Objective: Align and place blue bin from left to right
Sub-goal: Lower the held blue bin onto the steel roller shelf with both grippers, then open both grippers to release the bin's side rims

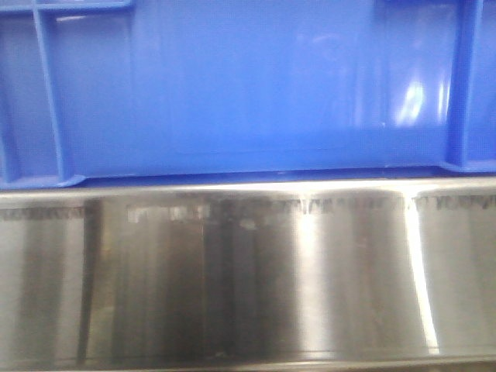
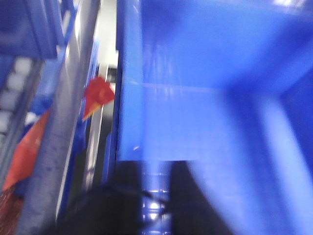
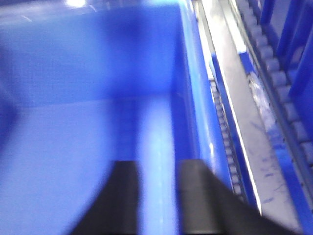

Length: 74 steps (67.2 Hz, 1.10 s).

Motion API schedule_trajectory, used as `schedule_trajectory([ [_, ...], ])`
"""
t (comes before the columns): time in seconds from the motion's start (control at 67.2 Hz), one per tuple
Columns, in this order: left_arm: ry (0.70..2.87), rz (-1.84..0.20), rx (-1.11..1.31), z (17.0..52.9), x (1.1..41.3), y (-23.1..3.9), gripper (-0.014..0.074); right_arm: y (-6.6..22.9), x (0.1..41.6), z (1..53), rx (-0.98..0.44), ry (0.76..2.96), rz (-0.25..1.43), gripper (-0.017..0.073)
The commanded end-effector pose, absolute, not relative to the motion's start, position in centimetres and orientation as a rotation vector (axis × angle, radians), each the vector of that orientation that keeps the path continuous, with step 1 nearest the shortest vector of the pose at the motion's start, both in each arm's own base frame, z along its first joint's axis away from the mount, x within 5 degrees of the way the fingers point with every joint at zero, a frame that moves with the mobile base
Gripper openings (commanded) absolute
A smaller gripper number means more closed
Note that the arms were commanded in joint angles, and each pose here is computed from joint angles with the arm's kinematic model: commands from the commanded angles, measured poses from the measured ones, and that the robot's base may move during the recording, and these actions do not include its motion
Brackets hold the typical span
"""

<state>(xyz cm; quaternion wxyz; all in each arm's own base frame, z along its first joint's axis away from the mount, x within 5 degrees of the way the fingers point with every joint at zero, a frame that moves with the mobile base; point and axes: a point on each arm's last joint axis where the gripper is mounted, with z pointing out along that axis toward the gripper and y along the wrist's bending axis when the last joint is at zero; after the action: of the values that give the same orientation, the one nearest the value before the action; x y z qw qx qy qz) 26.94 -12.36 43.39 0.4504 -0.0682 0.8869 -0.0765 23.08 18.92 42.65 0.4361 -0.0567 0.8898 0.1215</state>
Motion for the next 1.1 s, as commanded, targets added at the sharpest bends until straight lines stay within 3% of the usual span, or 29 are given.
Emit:
schedule_trajectory([
  [0.0, 2.14, -0.218, -0.178, 44.9, 25.8, -11.7, -0.0111, 17.8, 22.0, 44.5, -0.144, 2.151, 0.33, 0.0008],
  [0.208, 2.101, -0.27, -0.193, 46.3, 24.2, -10.9, -0.0111, 15.8, 20.0, 46.7, -0.193, 2.071, 0.34, -0.0083],
  [0.476, 2.0, -0.221, 0.014, 48.2, 22.2, -9.9, -0.0111, 13.9, 18.2, 48.4, -0.3, 1.977, 0.313, -0.0085],
  [0.625, 1.868, -0.295, 0.069, 48.5, 20.8, -9.6, -0.0111, 13.4, 17.1, 47.8, -0.356, 1.839, 0.367, -0.0085],
  [0.908, 1.557, -0.494, 0.202, 44.7, 15.3, -8.1, -0.0111, 11.1, 13.7, 45.5, -0.423, 1.66, 0.468, -0.0085],
  [1.087, 1.487, -0.516, 0.226, 42.6, 12.2, -6.6, -0.0111, 9.6, 11.9, 44.5, -0.44, 1.585, 0.501, -0.0085],
])
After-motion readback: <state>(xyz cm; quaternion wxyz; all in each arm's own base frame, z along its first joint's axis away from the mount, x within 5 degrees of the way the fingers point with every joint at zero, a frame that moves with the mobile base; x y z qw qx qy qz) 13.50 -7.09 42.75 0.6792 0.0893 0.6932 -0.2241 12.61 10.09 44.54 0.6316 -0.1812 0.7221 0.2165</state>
